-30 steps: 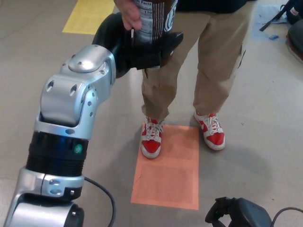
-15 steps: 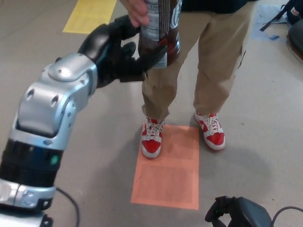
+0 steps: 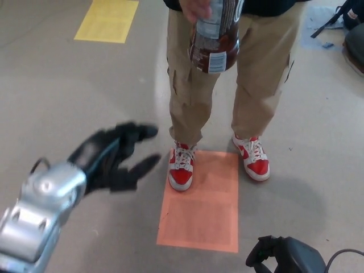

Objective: The robot recieved a bottle of protein shake from a person using its left hand and then shake the protein up and down 2 two times and hand it back to the person

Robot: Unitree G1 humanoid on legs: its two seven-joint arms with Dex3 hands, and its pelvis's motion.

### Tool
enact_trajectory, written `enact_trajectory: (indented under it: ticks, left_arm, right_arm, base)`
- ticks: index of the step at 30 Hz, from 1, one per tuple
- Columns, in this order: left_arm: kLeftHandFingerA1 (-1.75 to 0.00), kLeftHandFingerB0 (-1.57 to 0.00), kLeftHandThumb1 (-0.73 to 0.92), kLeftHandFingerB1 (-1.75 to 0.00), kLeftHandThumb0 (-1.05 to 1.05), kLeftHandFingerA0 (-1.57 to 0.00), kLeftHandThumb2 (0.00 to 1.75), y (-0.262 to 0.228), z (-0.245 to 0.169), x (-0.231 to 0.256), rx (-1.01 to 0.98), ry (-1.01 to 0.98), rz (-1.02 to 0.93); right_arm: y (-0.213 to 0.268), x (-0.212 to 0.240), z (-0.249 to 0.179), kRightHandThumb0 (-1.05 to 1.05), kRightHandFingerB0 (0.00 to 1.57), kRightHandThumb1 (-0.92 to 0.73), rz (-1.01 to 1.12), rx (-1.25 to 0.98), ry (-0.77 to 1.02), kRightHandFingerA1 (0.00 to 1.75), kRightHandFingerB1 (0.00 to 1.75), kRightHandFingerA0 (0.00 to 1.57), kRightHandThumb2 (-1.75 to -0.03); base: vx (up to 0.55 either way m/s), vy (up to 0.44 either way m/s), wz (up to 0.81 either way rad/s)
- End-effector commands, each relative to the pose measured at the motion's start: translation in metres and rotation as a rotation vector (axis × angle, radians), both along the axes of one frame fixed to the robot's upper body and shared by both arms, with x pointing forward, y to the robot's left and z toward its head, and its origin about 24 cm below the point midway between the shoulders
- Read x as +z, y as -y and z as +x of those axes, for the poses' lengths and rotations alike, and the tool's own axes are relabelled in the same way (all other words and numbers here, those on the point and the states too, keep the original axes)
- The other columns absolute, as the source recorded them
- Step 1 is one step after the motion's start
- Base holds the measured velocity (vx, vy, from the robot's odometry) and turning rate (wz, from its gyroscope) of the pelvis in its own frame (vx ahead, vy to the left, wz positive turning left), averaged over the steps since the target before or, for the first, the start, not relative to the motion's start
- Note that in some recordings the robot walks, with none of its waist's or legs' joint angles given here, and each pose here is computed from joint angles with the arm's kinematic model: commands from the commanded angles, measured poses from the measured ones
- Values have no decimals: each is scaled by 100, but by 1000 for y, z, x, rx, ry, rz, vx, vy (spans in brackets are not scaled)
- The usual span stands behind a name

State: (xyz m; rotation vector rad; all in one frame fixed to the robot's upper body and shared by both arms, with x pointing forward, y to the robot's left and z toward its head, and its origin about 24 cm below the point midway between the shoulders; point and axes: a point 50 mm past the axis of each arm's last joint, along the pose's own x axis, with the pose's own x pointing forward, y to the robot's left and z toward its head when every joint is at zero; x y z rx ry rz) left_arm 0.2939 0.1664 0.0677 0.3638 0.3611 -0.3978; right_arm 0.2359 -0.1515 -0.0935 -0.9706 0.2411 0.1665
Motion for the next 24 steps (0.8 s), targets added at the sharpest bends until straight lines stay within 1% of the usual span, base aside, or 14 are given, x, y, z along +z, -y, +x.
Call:
enact_trajectory:
  ticks: [1, 4, 5, 7, 10, 11, 12, 13, 15, 16, 21, 22, 23, 24]
  left_arm:
    - [-39, -37, 70, -35, -57, -44, 62, -49, -72, -73, 82, 95, 285]
    - [-39, -38, 69, -35, -56, -44, 63, -56, -80, -83, 98, 87, 328]
    - [-39, -41, 69, -36, -54, -48, 62, -65, -88, -93, 86, 97, 438]
    - [-39, -44, 72, -36, -50, -51, 62, -72, -99, -104, 58, 110, 540]
    - [-39, -46, 72, -36, -49, -53, 62, -83, -121, -126, 15, 124, 693]
    - [-40, -46, 72, -36, -48, -54, 62, -86, -128, -132, 4, 120, 729]
    - [-40, -46, 72, -36, -48, -54, 62, -88, -132, -136, -5, 122, 753]
    - [-40, -47, 71, -37, -46, -54, 61, -91, -137, -139, -10, 122, 772]
    - [-41, -47, 71, -37, -47, -55, 61, -93, -142, -144, -14, 134, 806]
    - [-46, -47, 70, -36, -45, -58, 62, -93, -144, -147, -8, 139, 817]
    - [-44, -40, 69, -34, -43, -54, 61, -95, -138, -150, 32, 146, 818]
    - [-52, -26, 54, -44, -46, -48, 80, -95, -136, -150, 40, 160, 811]
    - [-41, -32, 66, -34, -39, -55, 61, -96, -133, -148, 48, 170, 805]
    - [-39, -29, 64, -32, -37, -55, 59, -96, -128, -147, 56, 182, 803]
  right_arm:
    - [5, -17, -31, -43, 95, -49, 28, -34, -47, 103, 89, 105, -117]
    - [4, -17, -31, -44, 97, -47, 34, -39, -65, 94, 82, 102, -117]
    - [4, -18, -31, -44, 95, -50, 18, -35, -73, 93, 80, 101, -113]
    - [4, -20, -35, -45, 93, -50, 14, -41, -72, 102, 87, 103, -114]
    - [6, -23, -42, -41, 95, -48, 22, -55, -75, 100, 86, 101, -117]
    - [6, -24, -45, -41, 94, -48, 27, -59, -78, 92, 86, 93, -117]
    - [6, -25, -47, -41, 94, -48, 30, -62, -82, 92, 86, 93, -117]
    - [6, -25, -48, -41, 98, -46, 34, -62, -85, 82, 79, 92, -121]
    - [7, -25, -49, -42, 98, -46, 35, -62, -87, 86, 80, 96, -121]
    - [7, -25, -48, -43, 94, -48, 31, -62, -87, 90, 88, 94, -116]
    - [8, -19, -35, -43, 95, -48, 29, -69, -53, 97, 85, 102, -114]
    - [8, -17, -32, -45, 95, -47, 35, -69, -47, 96, 84, 103, -116]
    - [8, -15, -29, -45, 94, -48, 38, -72, -45, 101, 86, 103, -116]
    - [8, -12, -23, -45, 95, -47, 39, -72, -32, 100, 85, 103, -117]
  base:
    - [0, 0, 0]
    - [0, 0, 0]
    - [0, 0, 0]
    - [0, 0, 0]
    - [0, 0, 0]
    - [0, 0, 0]
    - [0, 0, 0]
    - [0, 0, 0]
    - [0, 0, 0]
    - [0, 0, 0]
    - [0, 0, 0]
    - [0, 0, 0]
    - [0, 0, 0]
    - [0, 0, 0]
